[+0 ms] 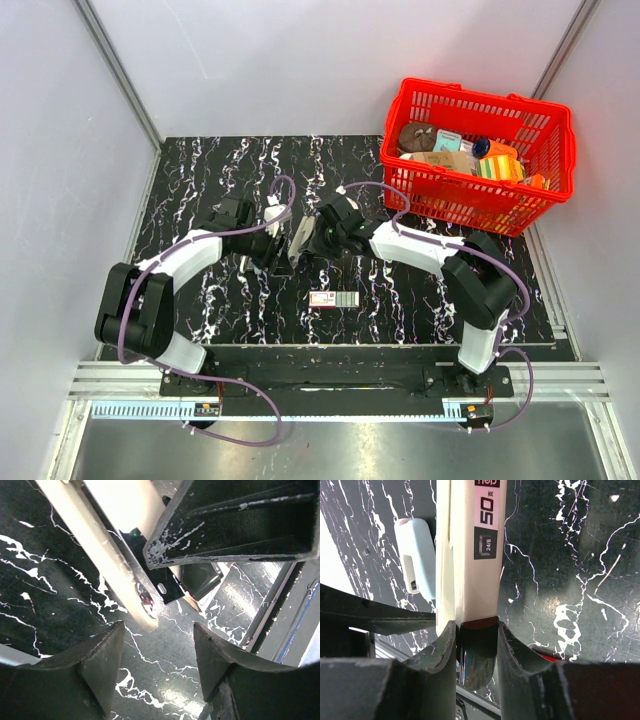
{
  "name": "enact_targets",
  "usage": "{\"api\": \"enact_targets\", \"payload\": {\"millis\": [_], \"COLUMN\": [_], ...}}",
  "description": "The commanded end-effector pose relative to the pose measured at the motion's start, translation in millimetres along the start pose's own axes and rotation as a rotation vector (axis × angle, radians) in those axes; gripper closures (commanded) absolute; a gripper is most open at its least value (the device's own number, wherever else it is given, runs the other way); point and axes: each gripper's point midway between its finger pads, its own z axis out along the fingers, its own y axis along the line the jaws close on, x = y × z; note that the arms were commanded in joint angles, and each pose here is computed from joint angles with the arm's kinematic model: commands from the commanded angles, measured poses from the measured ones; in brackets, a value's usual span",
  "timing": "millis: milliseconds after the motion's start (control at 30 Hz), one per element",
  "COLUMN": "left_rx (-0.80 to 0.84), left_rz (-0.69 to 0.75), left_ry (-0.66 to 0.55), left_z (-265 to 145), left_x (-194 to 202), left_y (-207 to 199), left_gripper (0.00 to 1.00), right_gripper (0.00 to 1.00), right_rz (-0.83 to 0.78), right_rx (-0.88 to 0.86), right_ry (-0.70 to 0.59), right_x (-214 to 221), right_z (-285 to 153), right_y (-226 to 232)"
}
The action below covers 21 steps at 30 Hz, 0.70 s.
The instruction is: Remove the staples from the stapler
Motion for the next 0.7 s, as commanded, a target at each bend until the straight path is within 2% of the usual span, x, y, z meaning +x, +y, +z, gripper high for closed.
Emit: {"api": "enact_targets", "payload": {"millis": [0, 233, 300, 400, 533, 667], "left_rx": [0.079, 0.098, 0.095, 0.096, 0.073, 0.034], "left_rz": [0.062, 0.073, 0.091, 0.118, 0.141, 0.176], "left_ry": [-0.025, -0.029, -0.042, -0.065, -0.091, -0.114], "left_z": [1.8, 7.6, 8.4, 9.0, 7.9, 4.4], "left_x": [-8.4, -13.8, -18.2, -24.4, -32.0, -37.8], "left_y": [-11.3, -8.3, -7.2, -5.6, -2.9, 1.7], "left_gripper": [0.38, 0.36, 0.38, 0.56, 0.85, 0.95], "right_gripper": [1.00, 1.00, 1.00, 1.00, 1.00, 1.00], "right_rz": [0.030, 0.045, 0.046, 0.051, 0.062, 0.060], "right_rx": [-0.166, -0.213, -0.232, -0.246, -0.253, -0.255], "right_ry": [-0.114, -0.096, -0.083, -0.058, -0.030, -0.012], "right_x": [-33.4, -29.7, -27.6, -22.5, -14.3, -9.3], "right_z": [-30.8, -35.9, -36.5, -35.0, -30.3, -28.5], "right_y": [48.5, 57.3, 60.9, 61.6, 56.0, 52.8]}}
